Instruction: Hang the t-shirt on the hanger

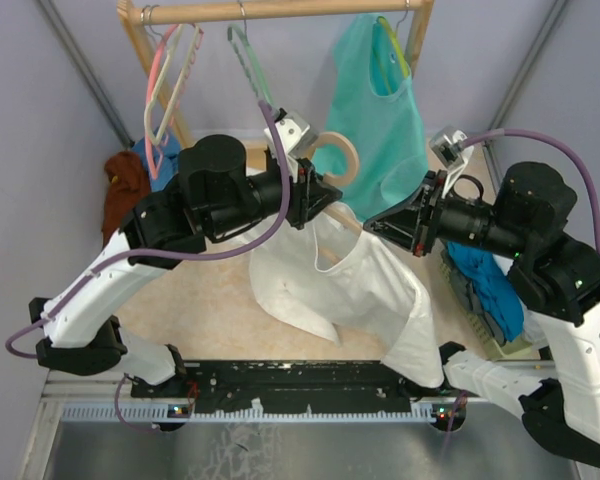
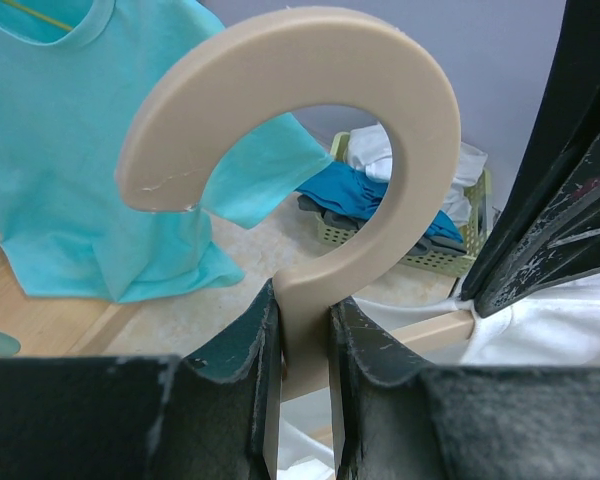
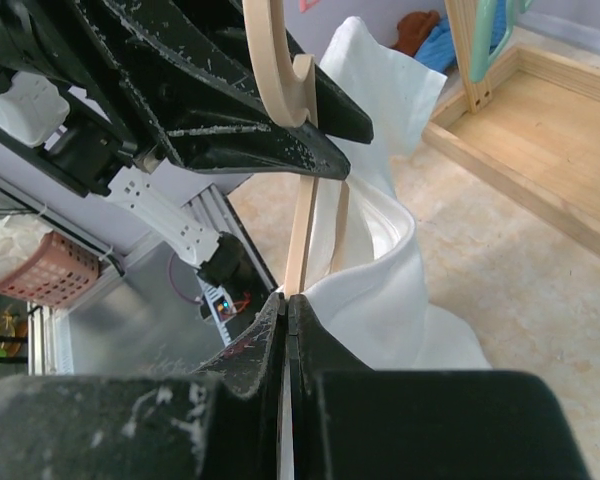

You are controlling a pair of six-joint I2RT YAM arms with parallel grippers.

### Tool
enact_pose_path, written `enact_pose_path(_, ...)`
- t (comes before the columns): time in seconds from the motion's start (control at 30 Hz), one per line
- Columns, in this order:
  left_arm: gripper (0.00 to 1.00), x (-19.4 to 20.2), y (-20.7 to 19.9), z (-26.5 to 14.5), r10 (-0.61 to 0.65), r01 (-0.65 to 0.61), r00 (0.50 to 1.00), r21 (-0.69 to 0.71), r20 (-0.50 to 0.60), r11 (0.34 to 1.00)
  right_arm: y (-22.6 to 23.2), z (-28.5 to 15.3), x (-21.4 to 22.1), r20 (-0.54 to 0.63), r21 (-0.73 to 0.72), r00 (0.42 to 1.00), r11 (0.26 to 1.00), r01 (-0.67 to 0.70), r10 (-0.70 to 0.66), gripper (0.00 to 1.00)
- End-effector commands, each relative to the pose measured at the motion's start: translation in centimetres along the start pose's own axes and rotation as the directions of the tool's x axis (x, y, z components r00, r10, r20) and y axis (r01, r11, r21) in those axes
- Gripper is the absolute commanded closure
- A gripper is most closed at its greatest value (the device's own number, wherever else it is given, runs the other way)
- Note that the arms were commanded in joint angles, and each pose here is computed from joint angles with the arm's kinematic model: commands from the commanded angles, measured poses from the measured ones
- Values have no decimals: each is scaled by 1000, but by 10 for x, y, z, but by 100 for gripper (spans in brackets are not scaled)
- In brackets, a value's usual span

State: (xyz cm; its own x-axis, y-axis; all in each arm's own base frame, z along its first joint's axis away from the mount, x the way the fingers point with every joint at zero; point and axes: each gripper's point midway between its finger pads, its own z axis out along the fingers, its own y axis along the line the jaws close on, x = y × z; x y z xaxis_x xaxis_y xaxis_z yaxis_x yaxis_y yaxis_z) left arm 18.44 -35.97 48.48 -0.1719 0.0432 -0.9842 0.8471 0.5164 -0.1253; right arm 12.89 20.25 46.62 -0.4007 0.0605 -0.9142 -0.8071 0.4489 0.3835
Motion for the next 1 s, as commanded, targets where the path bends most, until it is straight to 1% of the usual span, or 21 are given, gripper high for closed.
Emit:
enact_pose_path(0.0, 95, -23, -12, 3, -24, 20, 997, 49, 79, 999, 9, 1, -20, 61, -38, 998, 999, 37, -34, 99)
enact_pose_path(0.07, 95, -23, -11, 2, -23, 20, 996, 42, 81, 999, 8, 0, -15, 49, -33, 998, 999, 30, -29, 97)
enact_pose_path(0.33, 95, -16, -6, 7, -14, 13, 998, 14, 65, 1000, 14, -11, 6, 7, -61, 1000, 998, 26, -26, 80)
enact_pose_path(0.5, 95, -15, -5, 8, -18, 17, 997, 10, 71, 1000, 12, -14, 14, -21, -49, 1000, 999, 22, -23, 75)
enact_pose_path(0.67, 95, -16, -6, 9, -17, 17, 997, 13, 73, 1000, 5, -15, 22, -48, -13, 999, 1000, 18, -18, 72)
enact_pose_path(0.97, 95, -16, -9, 11, -22, 21, 997, 24, 77, 1000, -8, -15, 31, -76, 49, 997, 999, 21, -17, 73)
